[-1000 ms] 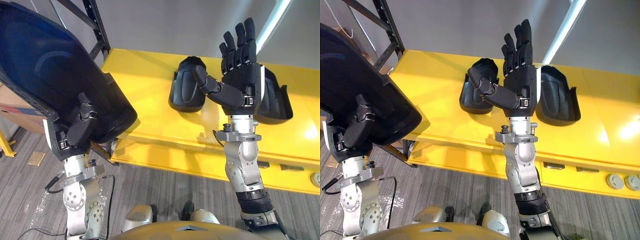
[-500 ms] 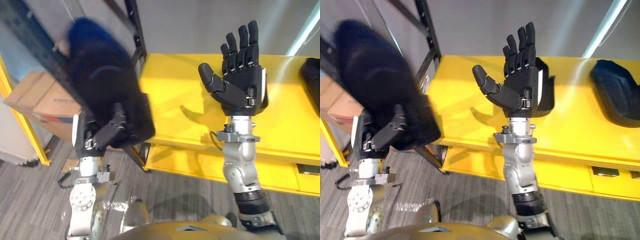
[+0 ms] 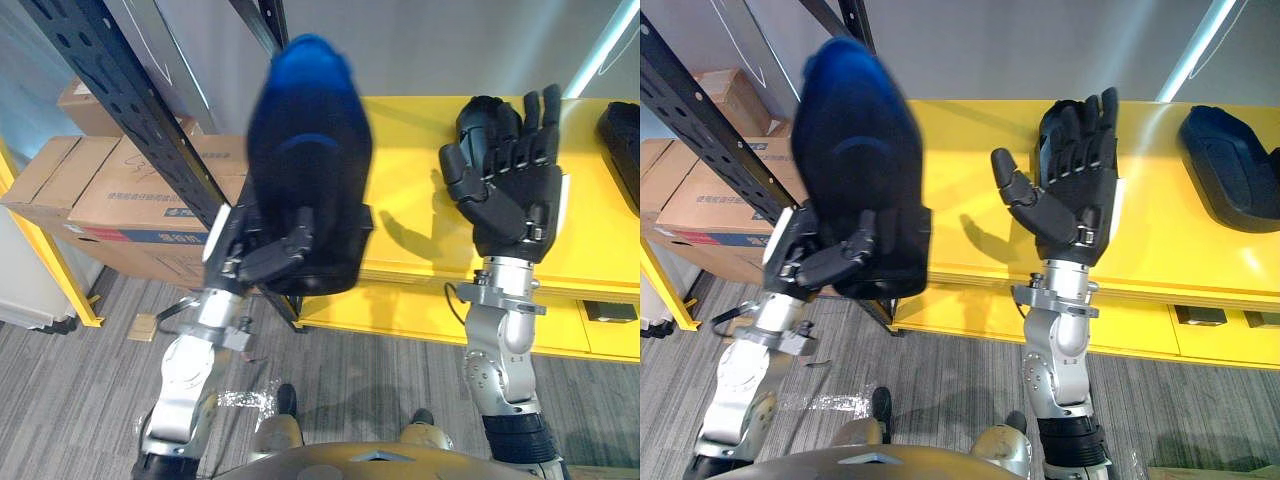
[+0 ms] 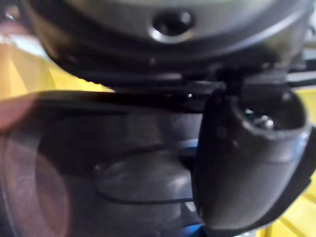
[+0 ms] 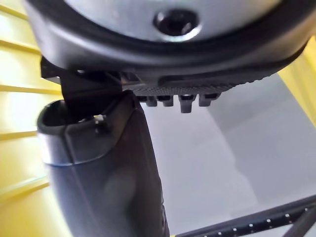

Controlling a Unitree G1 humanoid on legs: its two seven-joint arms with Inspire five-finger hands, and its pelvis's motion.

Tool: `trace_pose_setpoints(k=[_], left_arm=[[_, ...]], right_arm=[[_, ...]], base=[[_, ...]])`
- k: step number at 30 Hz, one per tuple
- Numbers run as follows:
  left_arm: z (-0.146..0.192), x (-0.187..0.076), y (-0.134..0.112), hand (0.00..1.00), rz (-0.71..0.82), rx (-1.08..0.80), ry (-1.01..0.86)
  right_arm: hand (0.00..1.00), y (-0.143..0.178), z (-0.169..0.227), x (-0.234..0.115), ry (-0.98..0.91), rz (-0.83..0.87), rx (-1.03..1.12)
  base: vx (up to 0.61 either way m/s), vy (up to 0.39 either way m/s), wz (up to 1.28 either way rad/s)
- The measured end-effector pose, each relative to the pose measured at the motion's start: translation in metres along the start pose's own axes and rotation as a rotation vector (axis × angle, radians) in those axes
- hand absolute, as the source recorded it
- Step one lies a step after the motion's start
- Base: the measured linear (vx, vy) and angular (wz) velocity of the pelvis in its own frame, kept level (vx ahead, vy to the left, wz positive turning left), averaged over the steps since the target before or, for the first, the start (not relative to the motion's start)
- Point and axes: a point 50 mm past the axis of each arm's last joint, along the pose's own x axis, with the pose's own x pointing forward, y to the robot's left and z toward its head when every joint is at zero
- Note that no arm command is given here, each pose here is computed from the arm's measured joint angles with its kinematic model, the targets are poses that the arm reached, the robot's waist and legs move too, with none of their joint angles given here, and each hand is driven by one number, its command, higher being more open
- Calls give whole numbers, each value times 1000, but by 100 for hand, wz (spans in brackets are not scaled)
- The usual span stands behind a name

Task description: Walk over and take three plastic housings, then place them on the shelf

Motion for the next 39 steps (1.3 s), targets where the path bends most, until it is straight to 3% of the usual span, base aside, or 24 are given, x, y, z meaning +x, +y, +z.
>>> trace_pose_setpoints(k=[9,15,20,30,39], left_arm=[[26,28,1,0,62,-157,-168],[48,56,7,0,202,-132,-270],[64,86,28,0,296,-78,-327],[75,129,54,0,392,-52,-235],[78,147,71,0,438,-83,-173]], right_arm=[[100,-15,3,-9,56,-25,-97],[100,-14,-1,-9,103,-14,-122],[100,-14,2,-3,71,-73,-149],[100,-6,11,1,28,8,-105],[100,-4,10,1,48,35,-77]], base=[[-32,-4,-17],[-46,-1,-17],[-55,-1,-19],[-8,-3,-18],[-5,-18,-11]])
